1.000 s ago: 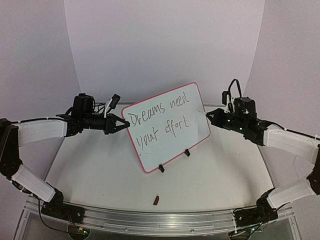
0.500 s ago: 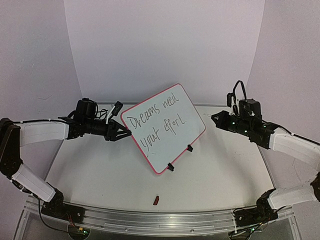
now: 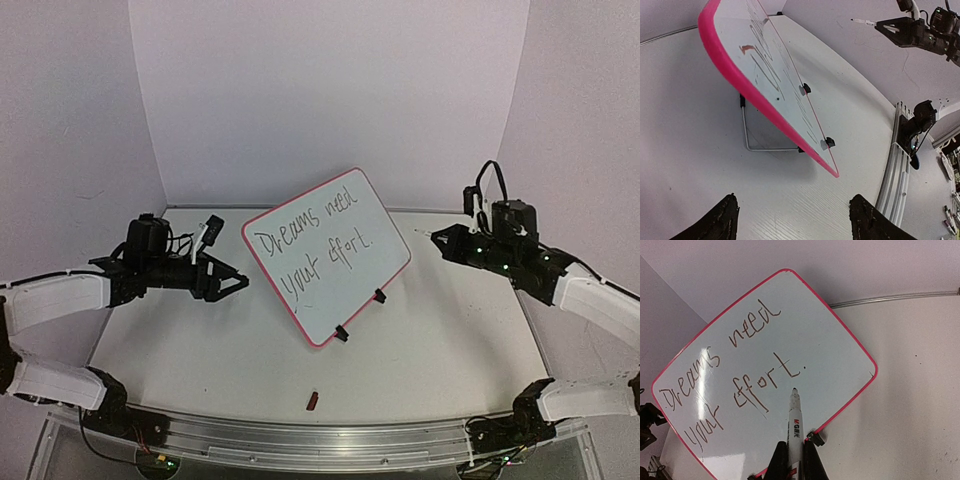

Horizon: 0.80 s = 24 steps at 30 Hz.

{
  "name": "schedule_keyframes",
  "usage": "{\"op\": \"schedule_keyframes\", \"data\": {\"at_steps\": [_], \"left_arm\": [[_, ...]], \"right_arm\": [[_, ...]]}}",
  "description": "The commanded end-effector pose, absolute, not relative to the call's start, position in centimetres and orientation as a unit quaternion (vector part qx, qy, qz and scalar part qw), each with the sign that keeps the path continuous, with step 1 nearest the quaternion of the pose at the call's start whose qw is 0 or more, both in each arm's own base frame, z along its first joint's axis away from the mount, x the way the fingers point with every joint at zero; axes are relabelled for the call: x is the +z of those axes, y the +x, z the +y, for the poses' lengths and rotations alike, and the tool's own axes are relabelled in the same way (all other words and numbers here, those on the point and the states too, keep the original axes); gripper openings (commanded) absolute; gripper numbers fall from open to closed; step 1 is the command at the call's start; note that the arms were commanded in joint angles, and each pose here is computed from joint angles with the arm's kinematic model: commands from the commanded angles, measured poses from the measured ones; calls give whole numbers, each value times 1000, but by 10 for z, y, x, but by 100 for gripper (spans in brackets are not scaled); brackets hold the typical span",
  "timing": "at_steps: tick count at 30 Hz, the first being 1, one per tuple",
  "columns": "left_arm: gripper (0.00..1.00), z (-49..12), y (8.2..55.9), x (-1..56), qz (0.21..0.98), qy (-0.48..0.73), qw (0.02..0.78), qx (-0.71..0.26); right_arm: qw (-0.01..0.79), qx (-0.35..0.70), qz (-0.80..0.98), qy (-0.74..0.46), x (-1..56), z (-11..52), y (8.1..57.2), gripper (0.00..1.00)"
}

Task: Write a sentence on the whiteboard
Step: Pick up the pen cap from the center of the board.

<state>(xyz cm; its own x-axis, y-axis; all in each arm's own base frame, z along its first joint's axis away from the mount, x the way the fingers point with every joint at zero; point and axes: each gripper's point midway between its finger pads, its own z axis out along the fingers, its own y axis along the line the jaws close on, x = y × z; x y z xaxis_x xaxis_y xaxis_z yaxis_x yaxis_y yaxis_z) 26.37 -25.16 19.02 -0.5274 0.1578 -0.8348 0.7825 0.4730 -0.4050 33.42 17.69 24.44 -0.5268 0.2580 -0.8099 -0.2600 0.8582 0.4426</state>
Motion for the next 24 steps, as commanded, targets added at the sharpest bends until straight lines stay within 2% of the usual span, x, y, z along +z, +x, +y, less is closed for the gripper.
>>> {"op": "schedule_keyframes", "data": {"at_steps": [1, 6, 12, 19, 24], "left_arm": [[76, -239, 251, 195, 782, 235, 405, -412], [73, -232, 222, 171, 809, 160, 396, -405], [69, -257, 173, 131, 852, 170, 334, -366], [67, -333, 98, 98, 868, 287, 273, -300], [66, -387, 63, 77, 870, 346, 243, -252]], "right_arm": [[468, 275, 839, -39, 254, 174, 305, 0], [440, 294, 847, -60, 248, 172, 272, 0], [417, 311, 853, -53, 238, 168, 252, 0], [414, 322, 851, -35, 232, 164, 243, 0], [422, 326, 846, -21, 231, 158, 237, 0]]}}
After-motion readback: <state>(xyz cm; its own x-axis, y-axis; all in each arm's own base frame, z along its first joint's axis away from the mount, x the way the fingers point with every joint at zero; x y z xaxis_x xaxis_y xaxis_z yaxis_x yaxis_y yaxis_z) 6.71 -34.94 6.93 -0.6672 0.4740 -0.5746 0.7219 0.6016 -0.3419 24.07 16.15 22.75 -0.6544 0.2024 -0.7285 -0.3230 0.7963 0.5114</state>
